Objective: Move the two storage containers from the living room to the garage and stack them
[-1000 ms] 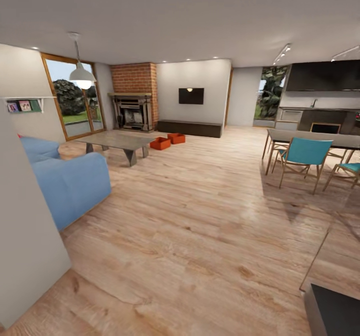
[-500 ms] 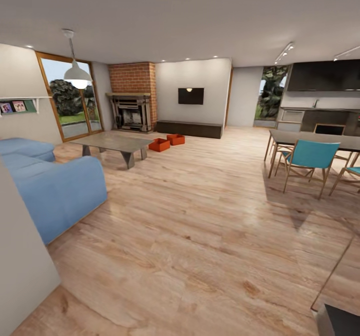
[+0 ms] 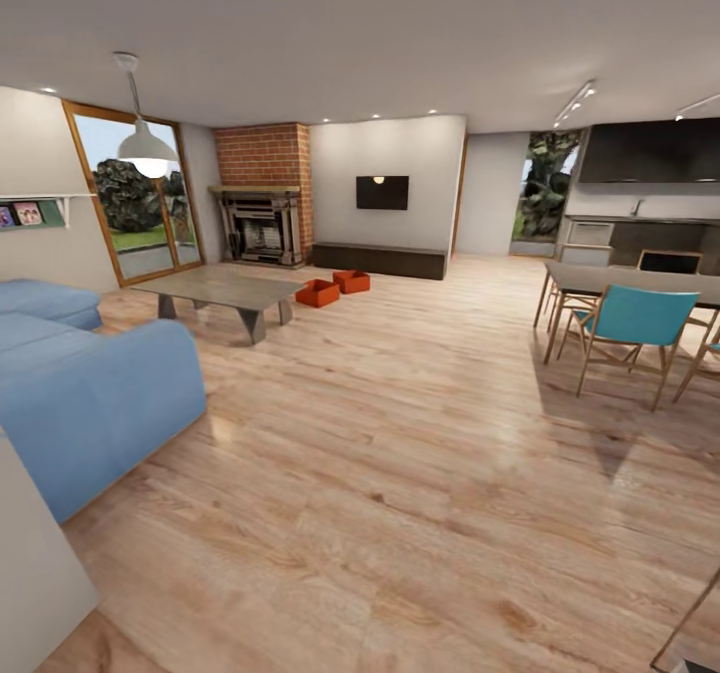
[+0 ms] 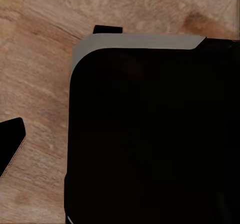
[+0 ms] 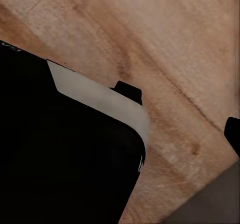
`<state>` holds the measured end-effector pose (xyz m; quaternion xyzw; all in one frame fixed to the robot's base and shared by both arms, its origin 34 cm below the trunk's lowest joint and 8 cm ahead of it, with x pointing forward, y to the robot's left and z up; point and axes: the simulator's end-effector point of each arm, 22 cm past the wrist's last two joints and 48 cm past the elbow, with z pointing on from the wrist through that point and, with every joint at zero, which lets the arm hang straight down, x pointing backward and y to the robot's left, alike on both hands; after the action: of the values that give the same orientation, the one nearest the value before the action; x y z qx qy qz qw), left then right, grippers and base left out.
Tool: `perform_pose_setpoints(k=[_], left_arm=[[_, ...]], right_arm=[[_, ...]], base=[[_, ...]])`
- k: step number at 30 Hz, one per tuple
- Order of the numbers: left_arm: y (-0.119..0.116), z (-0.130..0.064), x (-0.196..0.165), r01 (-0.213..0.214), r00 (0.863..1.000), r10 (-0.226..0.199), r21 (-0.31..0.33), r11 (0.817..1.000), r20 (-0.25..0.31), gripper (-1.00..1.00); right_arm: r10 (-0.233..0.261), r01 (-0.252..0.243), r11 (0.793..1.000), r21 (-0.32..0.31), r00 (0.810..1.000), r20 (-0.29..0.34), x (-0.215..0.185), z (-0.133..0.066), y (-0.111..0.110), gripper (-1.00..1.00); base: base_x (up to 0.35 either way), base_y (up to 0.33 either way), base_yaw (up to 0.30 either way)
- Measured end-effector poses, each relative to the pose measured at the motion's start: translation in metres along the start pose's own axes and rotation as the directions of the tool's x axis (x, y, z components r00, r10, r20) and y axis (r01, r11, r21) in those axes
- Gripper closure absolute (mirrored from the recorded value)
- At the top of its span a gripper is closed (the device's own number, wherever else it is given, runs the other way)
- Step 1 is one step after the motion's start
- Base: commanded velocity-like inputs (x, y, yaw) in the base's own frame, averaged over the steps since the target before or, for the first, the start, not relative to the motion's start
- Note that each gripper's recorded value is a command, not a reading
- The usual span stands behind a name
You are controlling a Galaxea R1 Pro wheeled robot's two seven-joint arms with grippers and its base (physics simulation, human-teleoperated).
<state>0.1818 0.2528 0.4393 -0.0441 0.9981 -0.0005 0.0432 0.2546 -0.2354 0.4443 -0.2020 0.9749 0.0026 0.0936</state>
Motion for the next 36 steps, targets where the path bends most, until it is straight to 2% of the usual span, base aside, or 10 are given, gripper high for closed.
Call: perform_pose_setpoints(k=[36], left_arm=[[0.0013,0.0,0.0,0.0,1.0,0.0,-0.002,1.0,0.0,-1.0]], right_arm=[[0.004,-0.004,1.0,0.001,1.0,0.003,-0.0007,0.0,-0.0001,-1.0]], base=[[0.322,0.0,0.0]])
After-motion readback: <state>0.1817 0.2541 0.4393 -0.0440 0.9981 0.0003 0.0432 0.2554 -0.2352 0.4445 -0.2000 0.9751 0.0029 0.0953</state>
